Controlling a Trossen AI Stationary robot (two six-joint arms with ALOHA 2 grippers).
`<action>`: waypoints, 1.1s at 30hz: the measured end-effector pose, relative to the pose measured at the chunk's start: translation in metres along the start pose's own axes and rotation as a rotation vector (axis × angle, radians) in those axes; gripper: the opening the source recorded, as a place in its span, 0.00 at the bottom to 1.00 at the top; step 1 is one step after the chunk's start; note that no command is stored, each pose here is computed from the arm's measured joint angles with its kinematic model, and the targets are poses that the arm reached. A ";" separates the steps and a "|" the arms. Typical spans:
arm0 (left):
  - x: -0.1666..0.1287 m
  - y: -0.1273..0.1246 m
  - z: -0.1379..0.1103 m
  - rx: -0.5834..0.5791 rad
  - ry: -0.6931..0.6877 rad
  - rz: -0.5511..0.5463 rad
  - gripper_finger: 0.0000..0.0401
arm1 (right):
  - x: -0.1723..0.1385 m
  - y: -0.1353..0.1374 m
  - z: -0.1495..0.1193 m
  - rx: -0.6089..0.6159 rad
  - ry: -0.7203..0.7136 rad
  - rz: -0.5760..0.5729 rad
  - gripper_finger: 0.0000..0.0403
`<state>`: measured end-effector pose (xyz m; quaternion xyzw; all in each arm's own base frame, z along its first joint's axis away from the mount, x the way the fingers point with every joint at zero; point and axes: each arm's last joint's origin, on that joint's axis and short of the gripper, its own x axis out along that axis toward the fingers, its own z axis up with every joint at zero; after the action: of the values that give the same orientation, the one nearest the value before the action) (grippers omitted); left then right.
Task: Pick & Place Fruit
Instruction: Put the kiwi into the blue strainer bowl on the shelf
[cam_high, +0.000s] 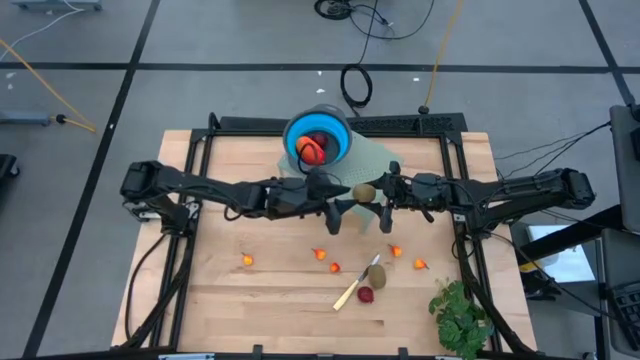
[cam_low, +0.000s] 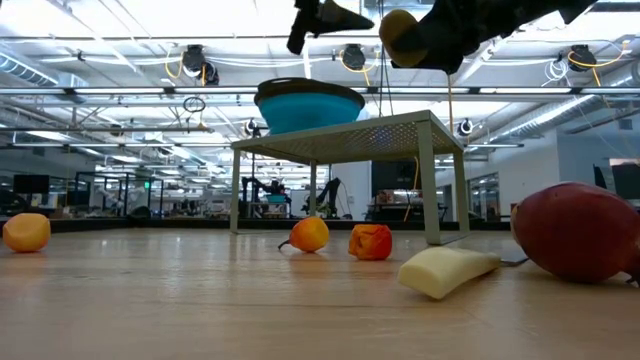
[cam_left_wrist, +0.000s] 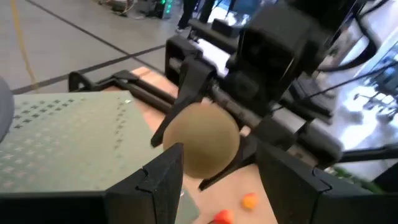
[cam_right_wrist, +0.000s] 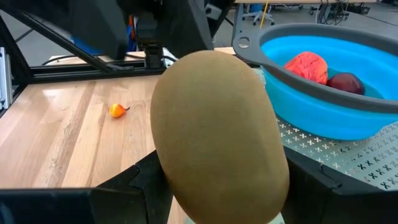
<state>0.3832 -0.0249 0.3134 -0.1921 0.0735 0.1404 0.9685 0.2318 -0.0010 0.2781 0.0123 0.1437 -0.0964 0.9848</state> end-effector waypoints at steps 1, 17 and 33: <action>0.000 -0.001 0.000 0.013 0.000 0.006 0.51 | 0.000 0.000 0.000 0.000 -0.002 0.000 0.53; 0.002 -0.004 -0.001 0.120 -0.021 0.051 0.51 | -0.001 0.003 0.004 -0.070 -0.039 0.007 0.53; 0.001 -0.004 0.002 0.123 -0.053 0.060 0.51 | 0.014 0.006 0.006 -0.047 -0.106 -0.007 0.53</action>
<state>0.3856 -0.0273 0.3162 -0.1260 0.0622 0.1695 0.9755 0.2474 0.0024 0.2797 -0.0164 0.0934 -0.0969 0.9908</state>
